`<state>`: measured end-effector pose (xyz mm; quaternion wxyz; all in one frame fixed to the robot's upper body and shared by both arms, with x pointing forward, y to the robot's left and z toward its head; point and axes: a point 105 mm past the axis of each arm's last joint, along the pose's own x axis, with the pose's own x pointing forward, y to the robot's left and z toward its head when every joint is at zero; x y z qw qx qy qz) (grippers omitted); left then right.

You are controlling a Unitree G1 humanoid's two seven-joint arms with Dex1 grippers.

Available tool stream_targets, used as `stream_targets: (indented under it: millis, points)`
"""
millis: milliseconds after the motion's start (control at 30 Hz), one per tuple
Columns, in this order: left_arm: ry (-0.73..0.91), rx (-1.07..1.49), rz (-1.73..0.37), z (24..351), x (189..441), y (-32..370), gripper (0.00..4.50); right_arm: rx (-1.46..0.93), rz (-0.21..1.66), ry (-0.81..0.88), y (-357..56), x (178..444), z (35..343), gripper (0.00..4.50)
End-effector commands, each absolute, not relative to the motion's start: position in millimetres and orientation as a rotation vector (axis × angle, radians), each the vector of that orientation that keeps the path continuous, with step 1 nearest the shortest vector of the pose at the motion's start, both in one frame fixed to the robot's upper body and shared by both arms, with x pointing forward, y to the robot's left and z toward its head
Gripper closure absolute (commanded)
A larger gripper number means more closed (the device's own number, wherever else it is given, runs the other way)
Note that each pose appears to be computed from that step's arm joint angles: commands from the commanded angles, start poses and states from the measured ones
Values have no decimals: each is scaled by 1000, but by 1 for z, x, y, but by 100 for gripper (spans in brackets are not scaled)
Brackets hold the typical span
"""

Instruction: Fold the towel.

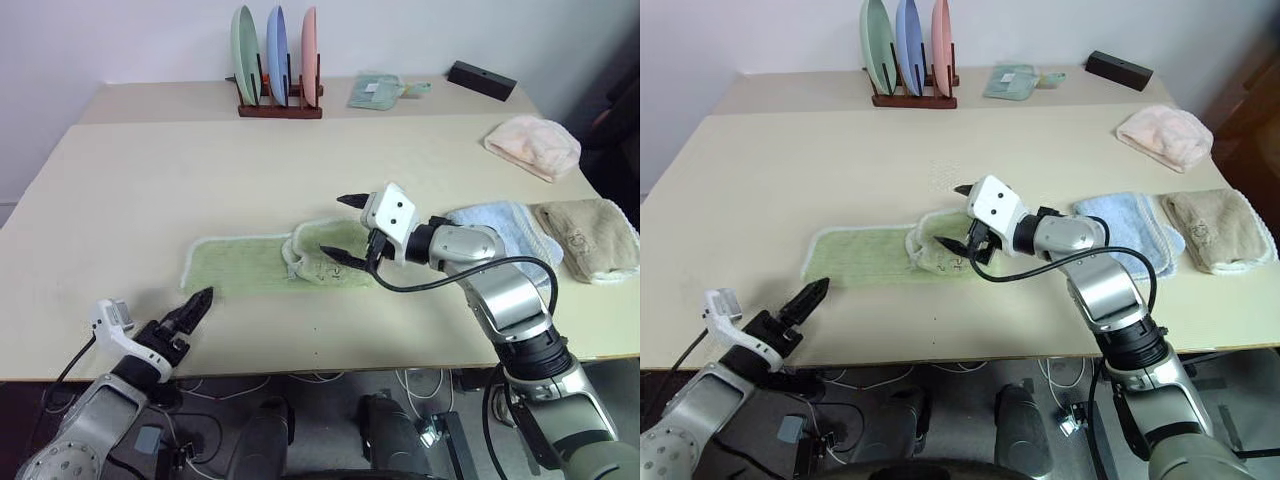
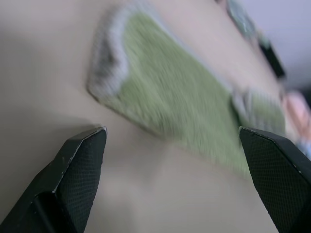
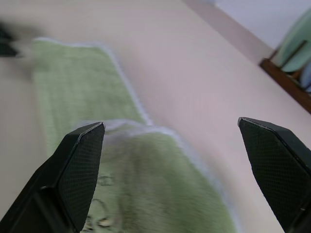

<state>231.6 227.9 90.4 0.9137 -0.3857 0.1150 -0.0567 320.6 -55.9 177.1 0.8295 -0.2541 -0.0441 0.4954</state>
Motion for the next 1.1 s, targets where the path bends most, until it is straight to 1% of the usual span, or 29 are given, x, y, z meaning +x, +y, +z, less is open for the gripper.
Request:
stream_targets:
  millis: [33,167,267,367,400,433,467,533,600,700,800,867,967,1033,1100]
  points:
    - [247,-881,15,83,245,240,0,-525,1081,-174,-44,309,190,2]
    - [251,-948,72,81,257,241,0,-509,1082,-180,-41,306,191,2]
    - [302,-966,27,78,269,225,0,-501,1077,-169,-41,300,187,2]
    - [303,-994,20,78,274,221,89,-505,1060,-149,-46,298,183,0]
    - [294,-998,19,80,276,222,129,-509,1052,-142,-48,297,181,0]
    - [283,-1004,18,82,277,222,190,-510,1045,-136,-50,297,180,0]
    - [276,-1005,18,84,278,224,235,-511,1040,-131,-52,297,179,0]
    - [240,-1004,21,91,282,229,348,-510,1031,-124,-54,296,178,0]
    - [165,-992,16,105,285,239,446,-493,1020,-114,-56,294,177,0]
    - [18,-882,-1,139,289,265,446,-473,998,-73,-64,290,168,0]
    - [-57,-742,-25,166,292,288,446,-471,974,-27,-76,287,159,0]
    - [-90,-681,-71,183,296,290,446,-468,959,-9,-81,287,155,0]
    - [-87,-540,-222,204,301,269,446,-475,933,19,-87,291,148,0]
    - [-64,-448,-352,211,304,243,446,-476,923,31,-89,293,143,0]
    - [-17,-332,-519,212,303,206,446,-470,919,38,-88,293,140,0]
